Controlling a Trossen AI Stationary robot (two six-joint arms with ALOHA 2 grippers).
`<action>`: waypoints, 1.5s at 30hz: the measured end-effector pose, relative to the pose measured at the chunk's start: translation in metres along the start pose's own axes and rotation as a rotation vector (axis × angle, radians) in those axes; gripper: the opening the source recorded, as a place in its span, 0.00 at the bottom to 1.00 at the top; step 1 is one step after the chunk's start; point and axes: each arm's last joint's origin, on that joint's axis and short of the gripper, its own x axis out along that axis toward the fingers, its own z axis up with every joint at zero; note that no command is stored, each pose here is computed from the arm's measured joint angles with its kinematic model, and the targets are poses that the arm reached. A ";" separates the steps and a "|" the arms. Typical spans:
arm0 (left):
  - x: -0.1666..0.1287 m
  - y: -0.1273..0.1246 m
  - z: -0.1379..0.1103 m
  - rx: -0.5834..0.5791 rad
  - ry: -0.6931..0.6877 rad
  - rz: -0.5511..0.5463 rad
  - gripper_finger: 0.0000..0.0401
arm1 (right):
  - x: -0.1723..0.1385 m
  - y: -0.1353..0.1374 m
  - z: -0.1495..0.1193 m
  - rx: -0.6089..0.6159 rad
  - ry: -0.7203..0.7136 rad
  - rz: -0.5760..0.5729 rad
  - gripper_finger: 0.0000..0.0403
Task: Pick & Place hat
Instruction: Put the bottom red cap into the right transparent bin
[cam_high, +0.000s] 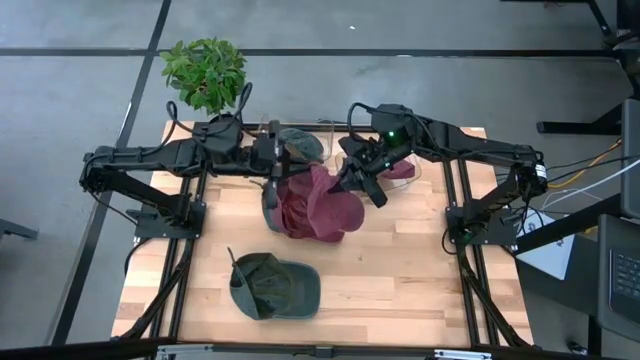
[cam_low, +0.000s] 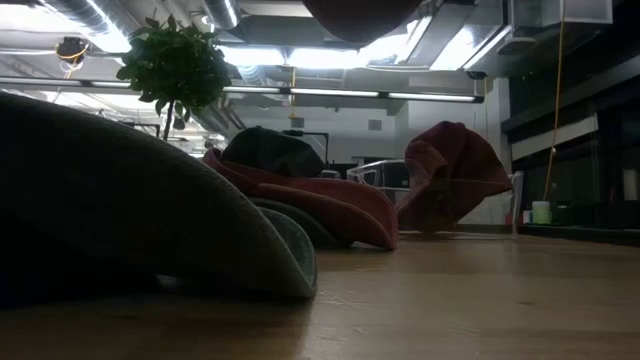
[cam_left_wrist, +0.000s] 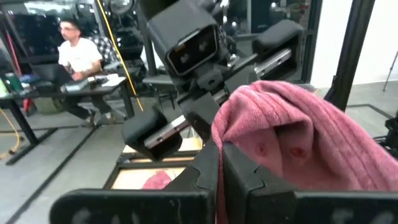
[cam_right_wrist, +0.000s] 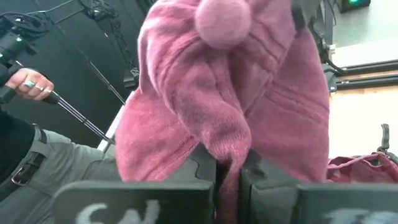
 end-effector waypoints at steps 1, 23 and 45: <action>0.000 0.000 0.001 0.003 -0.006 0.003 0.01 | 0.000 0.000 0.000 -0.003 -0.001 -0.001 0.03; -0.042 -0.001 0.015 0.079 -0.015 0.013 0.24 | 0.001 -0.001 -0.004 0.011 0.038 -0.001 0.04; -0.011 -0.021 -0.002 0.137 0.085 -0.017 0.64 | 0.000 -0.002 -0.004 0.055 0.026 -0.038 0.04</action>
